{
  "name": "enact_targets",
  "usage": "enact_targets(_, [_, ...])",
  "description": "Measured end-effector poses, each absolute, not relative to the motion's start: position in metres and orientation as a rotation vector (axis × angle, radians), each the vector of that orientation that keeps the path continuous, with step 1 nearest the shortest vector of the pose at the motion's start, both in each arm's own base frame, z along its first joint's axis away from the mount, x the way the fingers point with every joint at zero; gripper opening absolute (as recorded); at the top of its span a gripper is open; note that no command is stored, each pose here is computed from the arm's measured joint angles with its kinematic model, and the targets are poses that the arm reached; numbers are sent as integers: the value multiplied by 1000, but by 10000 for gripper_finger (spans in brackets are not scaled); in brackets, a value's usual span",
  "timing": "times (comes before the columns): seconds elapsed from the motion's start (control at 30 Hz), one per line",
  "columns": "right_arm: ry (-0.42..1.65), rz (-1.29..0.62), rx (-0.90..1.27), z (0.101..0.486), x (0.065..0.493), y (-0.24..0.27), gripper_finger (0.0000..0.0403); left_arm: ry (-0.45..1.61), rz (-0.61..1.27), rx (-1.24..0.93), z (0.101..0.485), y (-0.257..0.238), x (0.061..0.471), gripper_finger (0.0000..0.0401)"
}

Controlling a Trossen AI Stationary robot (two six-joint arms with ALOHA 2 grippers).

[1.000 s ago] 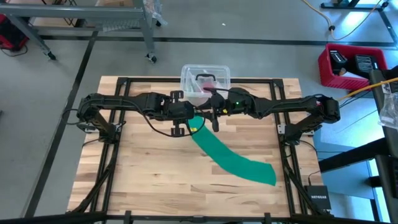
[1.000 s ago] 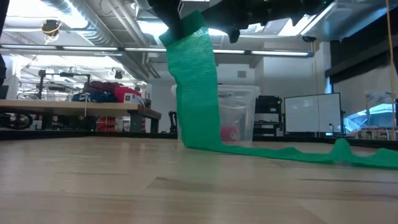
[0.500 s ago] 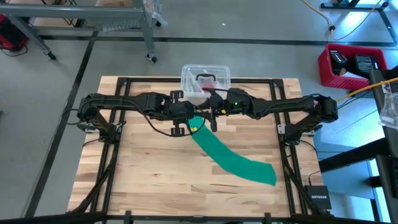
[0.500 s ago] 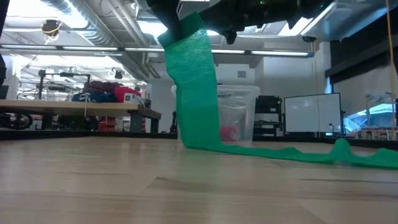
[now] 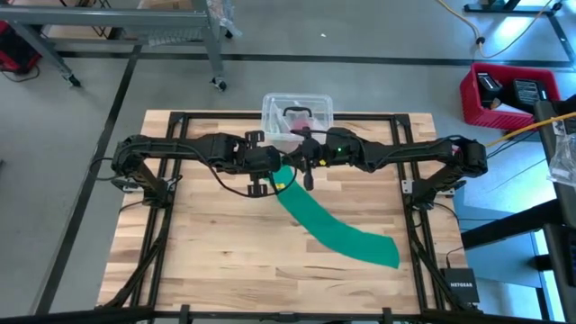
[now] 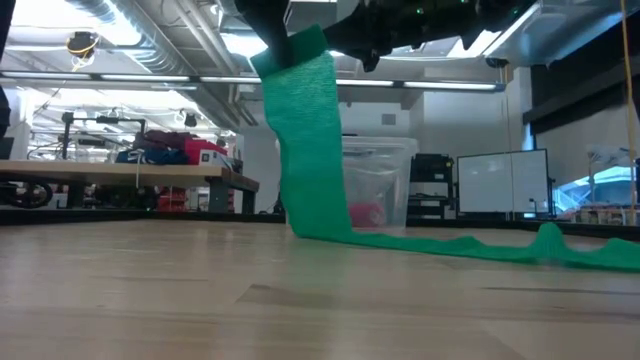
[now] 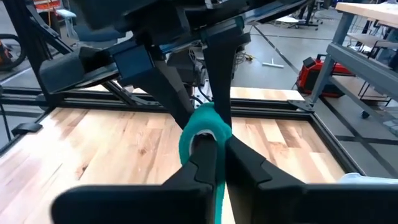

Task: Roll bandage
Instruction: Roll the green bandage

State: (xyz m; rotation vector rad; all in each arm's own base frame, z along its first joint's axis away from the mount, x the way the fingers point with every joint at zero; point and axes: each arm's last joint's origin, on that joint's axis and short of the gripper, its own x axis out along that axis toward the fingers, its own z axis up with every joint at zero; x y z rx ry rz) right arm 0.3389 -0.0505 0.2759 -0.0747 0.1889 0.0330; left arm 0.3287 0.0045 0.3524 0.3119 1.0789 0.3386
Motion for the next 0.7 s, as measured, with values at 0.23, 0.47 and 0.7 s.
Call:
enact_targets(0.23, [187,-7,-157,289,327,-48,11,1035,357,283,360,7,327,107])
enact_targets(0.47, [294,-119,-286,311,293,-47,7,984,418,297,400,2,311,153])
enact_targets(0.7, [304,-137,-302,339,245,-40,7,824,510,265,413,-5,271,139])
